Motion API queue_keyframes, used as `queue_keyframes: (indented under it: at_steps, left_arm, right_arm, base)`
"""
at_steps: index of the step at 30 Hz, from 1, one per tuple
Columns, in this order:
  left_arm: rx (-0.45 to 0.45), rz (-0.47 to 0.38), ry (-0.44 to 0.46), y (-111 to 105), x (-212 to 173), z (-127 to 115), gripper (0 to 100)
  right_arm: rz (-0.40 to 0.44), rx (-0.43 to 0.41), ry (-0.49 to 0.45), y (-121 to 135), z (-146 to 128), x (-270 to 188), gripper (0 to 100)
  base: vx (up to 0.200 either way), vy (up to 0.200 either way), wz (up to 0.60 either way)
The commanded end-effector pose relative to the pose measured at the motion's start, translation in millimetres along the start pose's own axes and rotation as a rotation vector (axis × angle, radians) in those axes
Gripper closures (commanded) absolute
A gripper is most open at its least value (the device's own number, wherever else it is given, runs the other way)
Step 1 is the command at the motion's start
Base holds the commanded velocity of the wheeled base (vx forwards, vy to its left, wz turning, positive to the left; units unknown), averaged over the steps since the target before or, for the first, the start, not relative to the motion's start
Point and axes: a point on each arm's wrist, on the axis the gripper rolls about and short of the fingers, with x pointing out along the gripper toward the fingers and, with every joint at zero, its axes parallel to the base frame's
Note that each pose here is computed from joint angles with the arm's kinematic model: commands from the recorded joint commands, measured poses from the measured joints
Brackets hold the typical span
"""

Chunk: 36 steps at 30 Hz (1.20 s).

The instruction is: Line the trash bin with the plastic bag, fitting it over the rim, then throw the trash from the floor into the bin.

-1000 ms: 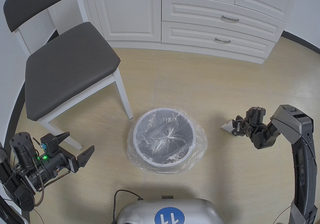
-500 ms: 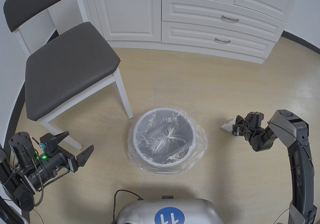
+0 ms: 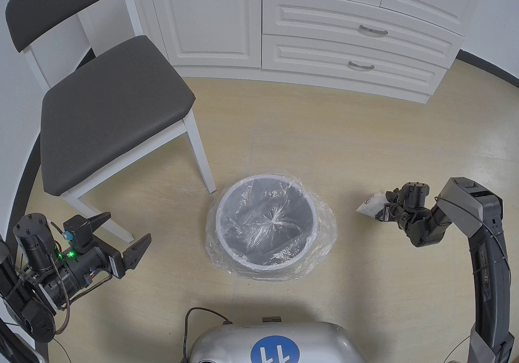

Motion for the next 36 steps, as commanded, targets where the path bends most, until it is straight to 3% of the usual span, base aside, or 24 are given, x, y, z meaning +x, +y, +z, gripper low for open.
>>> queue_keyframes:
  at_steps: [1,4,6,8,11,16,20,24,28,33,36]
  left_arm:
    - [-0.001,-0.001,0.006,-1,-4,-1,0]
    - [0.003,-0.002,0.0,-1,-5,0,0]
    - [0.003,0.0,-0.004,-1,-6,1,0]
    - [0.003,0.0,-0.006,-1,-6,1,0]
    - [0.007,0.005,-0.02,-1,-8,4,0]
    - [0.011,0.01,-0.04,0,-11,7,0]
    - [0.019,0.014,-0.069,-1,-15,12,0]
    - [0.028,0.015,-0.096,-1,-19,17,0]
    - [0.035,0.018,-0.116,-1,-21,20,0]
    - [0.045,0.022,-0.158,-2,-28,27,0]
    - [0.051,0.026,-0.166,-1,-29,28,0]
  right_arm:
    - [0.033,-0.002,-0.093,-5,55,-53,100]
    - [0.073,-0.023,-0.129,-9,78,-86,100]
    - [0.08,-0.085,-0.129,-17,103,-134,100]
    - [0.09,-0.099,-0.134,-17,112,-152,100]
    - [0.175,-0.111,-0.212,-4,139,-224,100]
    - [0.269,-0.126,-0.279,11,147,-276,100]
    - [0.406,-0.153,-0.32,30,148,-327,100]
    - [0.536,-0.168,-0.276,52,143,-358,100]
    - [0.611,-0.095,-0.198,79,144,-370,100]
    - [0.64,-0.002,-0.034,115,149,-378,100]
    - [0.602,-0.062,0.079,138,159,-367,100]
  base:
    - [0.0,0.0,0.0]
    - [0.0,0.0,0.0]
    - [0.0,0.0,0.0]
    - [0.0,0.0,0.0]
    - [0.0,0.0,0.0]
    - [0.0,0.0,0.0]
    - [0.0,0.0,0.0]
    - [0.0,0.0,0.0]
    - [0.0,0.0,0.0]
    - [0.0,0.0,0.0]
    - [0.0,0.0,0.0]
